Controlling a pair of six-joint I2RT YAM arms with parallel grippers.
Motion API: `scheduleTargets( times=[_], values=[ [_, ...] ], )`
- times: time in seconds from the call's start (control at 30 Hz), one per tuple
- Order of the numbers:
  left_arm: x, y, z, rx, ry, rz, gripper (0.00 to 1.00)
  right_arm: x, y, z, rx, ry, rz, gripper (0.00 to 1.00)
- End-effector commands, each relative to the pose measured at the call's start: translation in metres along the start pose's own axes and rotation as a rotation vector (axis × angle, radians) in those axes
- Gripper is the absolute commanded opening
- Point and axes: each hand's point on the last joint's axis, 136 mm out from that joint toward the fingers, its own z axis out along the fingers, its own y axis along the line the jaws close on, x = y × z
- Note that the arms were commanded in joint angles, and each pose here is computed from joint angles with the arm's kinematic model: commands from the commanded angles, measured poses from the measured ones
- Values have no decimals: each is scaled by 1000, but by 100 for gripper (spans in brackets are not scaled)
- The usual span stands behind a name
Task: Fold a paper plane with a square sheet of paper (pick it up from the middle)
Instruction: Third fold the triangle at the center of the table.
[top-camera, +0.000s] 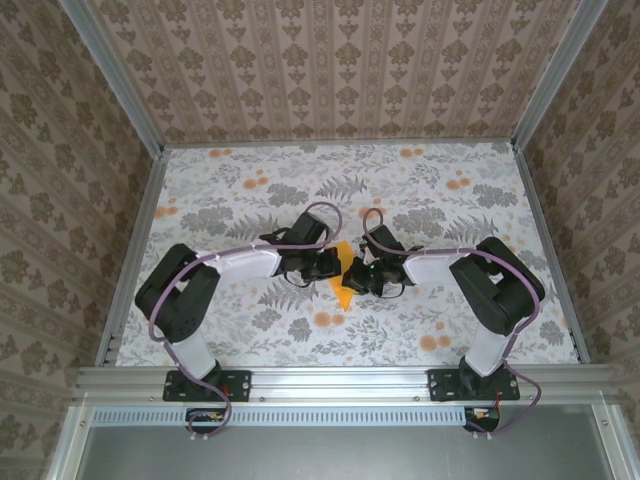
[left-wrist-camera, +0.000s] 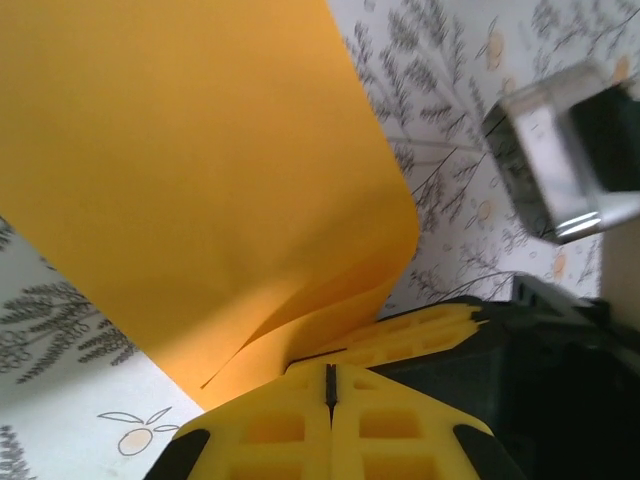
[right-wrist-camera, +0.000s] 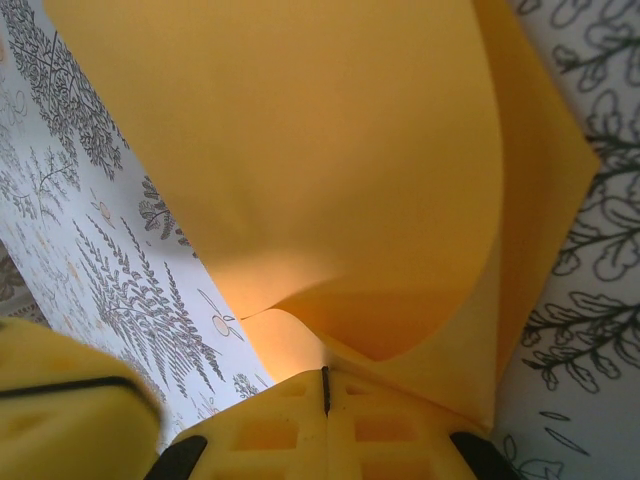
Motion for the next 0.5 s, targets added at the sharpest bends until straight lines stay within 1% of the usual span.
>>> scheduleTargets(
  times=[0.0,0.3,0.47],
  values=[
    [15,10,11,-21,46,-36,0,11,-39,8,125,21,53,3],
    [23,24,22,-94,74,-38,0,11,-38,8,116,19,55,3],
    [28,34,26,-145,91,-36,0,10,-27,4,66,10,37,3]
  ],
)
